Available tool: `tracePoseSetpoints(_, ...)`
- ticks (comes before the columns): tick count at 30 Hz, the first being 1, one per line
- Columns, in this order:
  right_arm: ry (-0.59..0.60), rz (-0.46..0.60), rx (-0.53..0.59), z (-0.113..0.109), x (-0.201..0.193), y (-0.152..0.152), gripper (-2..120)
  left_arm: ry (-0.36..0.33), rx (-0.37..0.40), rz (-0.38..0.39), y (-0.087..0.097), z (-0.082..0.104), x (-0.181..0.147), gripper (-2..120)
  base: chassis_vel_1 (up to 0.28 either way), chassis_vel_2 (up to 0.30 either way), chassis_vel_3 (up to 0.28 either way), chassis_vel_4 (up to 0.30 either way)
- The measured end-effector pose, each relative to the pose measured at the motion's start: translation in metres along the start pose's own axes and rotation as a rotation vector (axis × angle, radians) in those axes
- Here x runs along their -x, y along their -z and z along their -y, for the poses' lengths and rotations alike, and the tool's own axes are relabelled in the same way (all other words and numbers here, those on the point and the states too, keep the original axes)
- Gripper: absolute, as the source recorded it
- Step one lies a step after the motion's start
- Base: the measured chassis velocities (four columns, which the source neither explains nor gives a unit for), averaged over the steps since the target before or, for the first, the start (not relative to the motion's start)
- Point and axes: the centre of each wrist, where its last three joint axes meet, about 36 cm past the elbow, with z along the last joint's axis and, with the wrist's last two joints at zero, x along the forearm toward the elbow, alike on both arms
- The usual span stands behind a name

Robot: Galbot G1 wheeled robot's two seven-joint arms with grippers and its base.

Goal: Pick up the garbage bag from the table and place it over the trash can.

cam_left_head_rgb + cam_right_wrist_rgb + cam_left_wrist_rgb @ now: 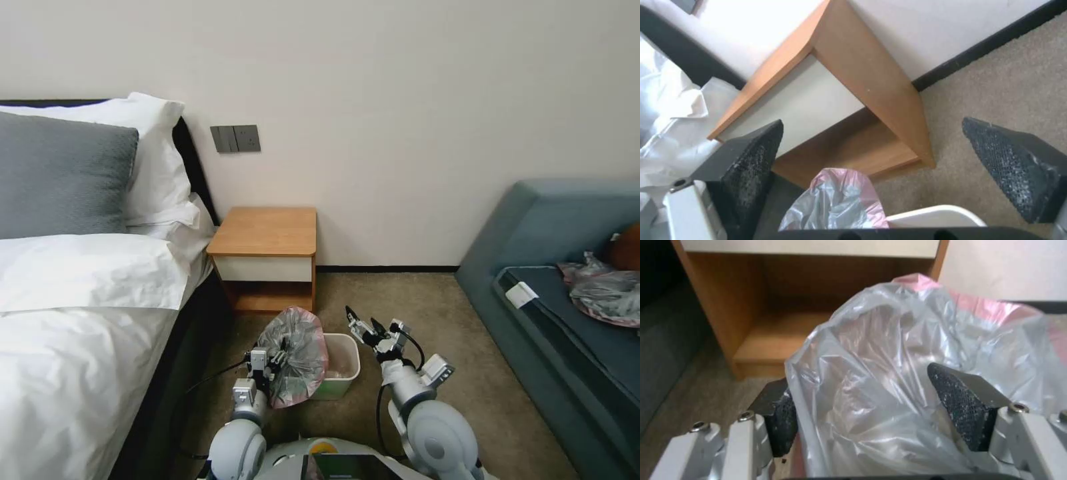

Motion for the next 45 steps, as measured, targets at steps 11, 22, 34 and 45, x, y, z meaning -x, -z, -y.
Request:
tracePoseSetpoints(11,-0.01,0.017,-0.007,0.001,-0.002,-0.001,100,0.002,0.0,-0.108,0.029,0.011,0.002,60,0.0,0.0,0.0,0.0)
tracePoseSetpoints(22,-0.022,0.022,-0.002,0.003,-0.001,-0.007,100,-0.025,-0.035,-0.203,0.052,0.011,0.012,64,0.0,0.0,0.0,0.0)
tracePoseSetpoints(34,-0.012,0.009,-0.007,0.009,0.005,-0.013,100,-0.01,-0.052,-0.252,0.056,0.007,0.021,61,0.0,0.0,0.0,0.0)
tracePoseSetpoints(45,0.0,0.006,-0.001,0.007,0.007,-0.018,100,-0.001,-0.05,-0.29,0.047,0.004,0.028,60,0.0,0.0,0.0,0.0)
